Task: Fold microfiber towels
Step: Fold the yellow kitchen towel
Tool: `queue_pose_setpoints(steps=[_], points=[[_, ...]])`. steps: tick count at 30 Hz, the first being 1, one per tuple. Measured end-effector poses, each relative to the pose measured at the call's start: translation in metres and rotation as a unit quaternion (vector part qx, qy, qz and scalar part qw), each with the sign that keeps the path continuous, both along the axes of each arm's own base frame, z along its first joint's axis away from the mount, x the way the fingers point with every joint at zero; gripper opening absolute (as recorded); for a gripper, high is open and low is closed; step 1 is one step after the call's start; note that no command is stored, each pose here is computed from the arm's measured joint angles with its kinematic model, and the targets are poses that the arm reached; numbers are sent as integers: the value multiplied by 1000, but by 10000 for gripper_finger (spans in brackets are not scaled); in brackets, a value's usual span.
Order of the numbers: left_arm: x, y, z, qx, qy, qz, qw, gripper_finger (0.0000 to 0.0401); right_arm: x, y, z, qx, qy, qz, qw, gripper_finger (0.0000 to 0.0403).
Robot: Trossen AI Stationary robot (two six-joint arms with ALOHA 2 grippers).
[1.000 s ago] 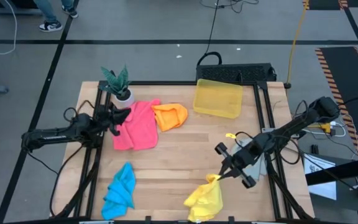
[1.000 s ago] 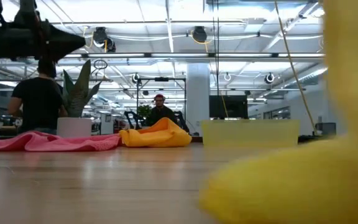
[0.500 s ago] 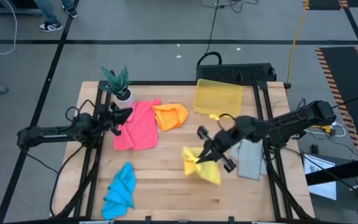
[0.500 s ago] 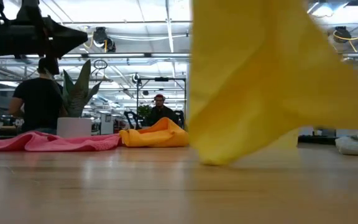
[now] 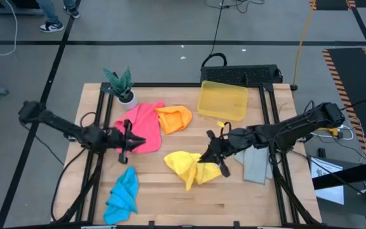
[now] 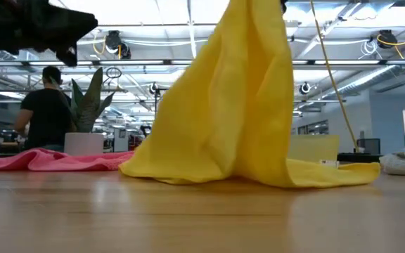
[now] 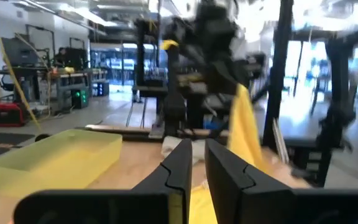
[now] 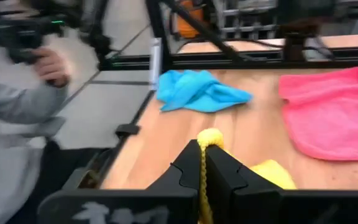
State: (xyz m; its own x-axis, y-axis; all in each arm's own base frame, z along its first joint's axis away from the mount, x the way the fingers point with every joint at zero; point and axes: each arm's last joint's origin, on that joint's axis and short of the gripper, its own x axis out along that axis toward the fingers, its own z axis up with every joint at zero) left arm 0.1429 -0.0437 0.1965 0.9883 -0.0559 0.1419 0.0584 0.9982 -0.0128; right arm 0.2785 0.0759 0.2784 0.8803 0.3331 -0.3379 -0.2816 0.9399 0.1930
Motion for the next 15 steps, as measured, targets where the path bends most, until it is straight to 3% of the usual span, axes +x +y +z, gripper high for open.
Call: queue_pose_setpoints(steps=[5,9,15], points=[[39,-44,25,98,40,-30,994,46,0,-1,0,-2,1,-5,1000,0],[80,-78,33,160,97,-27,982,46,-2,0,-4,-29,17,-52,998,0],[131,-111,22,152,173,-55,972,46,-11,6,-18,-73,70,-124,987,0]])
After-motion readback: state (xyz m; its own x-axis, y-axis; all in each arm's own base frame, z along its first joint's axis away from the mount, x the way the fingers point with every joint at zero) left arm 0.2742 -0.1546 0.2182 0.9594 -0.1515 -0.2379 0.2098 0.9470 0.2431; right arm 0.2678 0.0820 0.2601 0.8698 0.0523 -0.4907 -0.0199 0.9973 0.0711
